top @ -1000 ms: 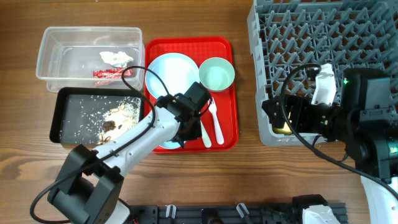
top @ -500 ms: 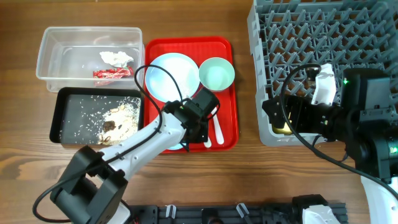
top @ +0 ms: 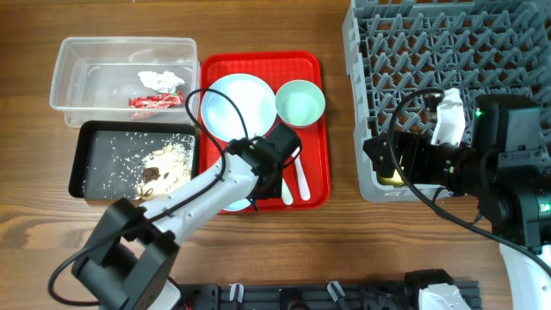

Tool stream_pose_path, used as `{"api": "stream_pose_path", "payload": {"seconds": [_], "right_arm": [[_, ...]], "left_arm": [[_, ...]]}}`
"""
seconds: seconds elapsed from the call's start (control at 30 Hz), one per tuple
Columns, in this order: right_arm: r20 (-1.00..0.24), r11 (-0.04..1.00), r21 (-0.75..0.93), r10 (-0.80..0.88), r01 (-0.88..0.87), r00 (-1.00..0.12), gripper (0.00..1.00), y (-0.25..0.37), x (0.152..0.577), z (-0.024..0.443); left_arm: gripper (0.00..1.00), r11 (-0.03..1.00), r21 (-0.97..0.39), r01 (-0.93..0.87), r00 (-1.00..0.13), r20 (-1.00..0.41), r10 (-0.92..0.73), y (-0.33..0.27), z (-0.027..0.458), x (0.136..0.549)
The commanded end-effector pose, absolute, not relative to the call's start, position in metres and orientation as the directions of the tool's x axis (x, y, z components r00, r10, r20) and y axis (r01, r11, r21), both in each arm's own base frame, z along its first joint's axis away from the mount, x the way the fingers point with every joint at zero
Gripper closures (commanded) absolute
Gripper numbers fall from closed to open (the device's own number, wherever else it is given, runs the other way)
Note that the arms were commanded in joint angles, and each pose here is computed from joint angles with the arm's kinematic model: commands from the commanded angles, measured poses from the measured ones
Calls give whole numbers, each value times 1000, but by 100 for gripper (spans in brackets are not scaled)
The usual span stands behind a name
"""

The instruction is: Sort waste into correct bins and load items into the dishwasher rack

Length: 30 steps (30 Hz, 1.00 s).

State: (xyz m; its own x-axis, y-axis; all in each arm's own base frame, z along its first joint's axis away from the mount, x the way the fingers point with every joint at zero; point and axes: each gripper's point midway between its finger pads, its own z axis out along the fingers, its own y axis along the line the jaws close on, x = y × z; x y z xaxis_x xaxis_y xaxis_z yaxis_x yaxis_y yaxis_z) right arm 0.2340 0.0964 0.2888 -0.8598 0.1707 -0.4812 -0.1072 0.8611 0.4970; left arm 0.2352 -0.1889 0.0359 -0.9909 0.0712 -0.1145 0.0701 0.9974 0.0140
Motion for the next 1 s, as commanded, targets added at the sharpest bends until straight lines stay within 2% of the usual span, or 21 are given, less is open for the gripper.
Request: {"api": "stream_pose_path", "payload": {"seconds": [0.0, 0.1, 0.23, 0.4, 0.53, 0.67, 0.8, 0.97], "right_arm": [[-484, 868, 484, 158, -113, -861, 6, 95, 234, 287], [-483, 868, 485, 158, -112, -861, 6, 95, 234, 287], [-482, 868, 485, 159, -112, -862, 6, 95, 234, 286], [-482, 868, 485, 158, -112, -862, 6, 95, 234, 286], [-481, 868, 484, 159, -111, -862, 6, 95, 234, 286], [-481, 868, 484, 159, -111, -862, 6, 95, 234, 286], [-481, 868, 484, 159, -111, -862, 6, 95, 234, 286], [-483, 868, 484, 159, -112, -861, 6, 95, 234, 286]], "left_arm": [[96, 995, -100, 23, -981, -194, 4, -189, 99, 254], [96, 960, -273, 59, -968, -251, -11, -185, 146, 266], [96, 891, -454, 29, -958, -268, -105, -156, 182, 278], [96, 777, -629, -19, -952, -227, -207, -111, 200, 291], [96, 636, -769, -62, -939, -171, -299, -74, 205, 303], [96, 565, -818, -105, -930, -119, -347, -56, 202, 306], [96, 568, -817, -93, -934, -125, -333, -59, 202, 305], [96, 515, -857, 20, -947, -182, -266, -85, 220, 305]]}}
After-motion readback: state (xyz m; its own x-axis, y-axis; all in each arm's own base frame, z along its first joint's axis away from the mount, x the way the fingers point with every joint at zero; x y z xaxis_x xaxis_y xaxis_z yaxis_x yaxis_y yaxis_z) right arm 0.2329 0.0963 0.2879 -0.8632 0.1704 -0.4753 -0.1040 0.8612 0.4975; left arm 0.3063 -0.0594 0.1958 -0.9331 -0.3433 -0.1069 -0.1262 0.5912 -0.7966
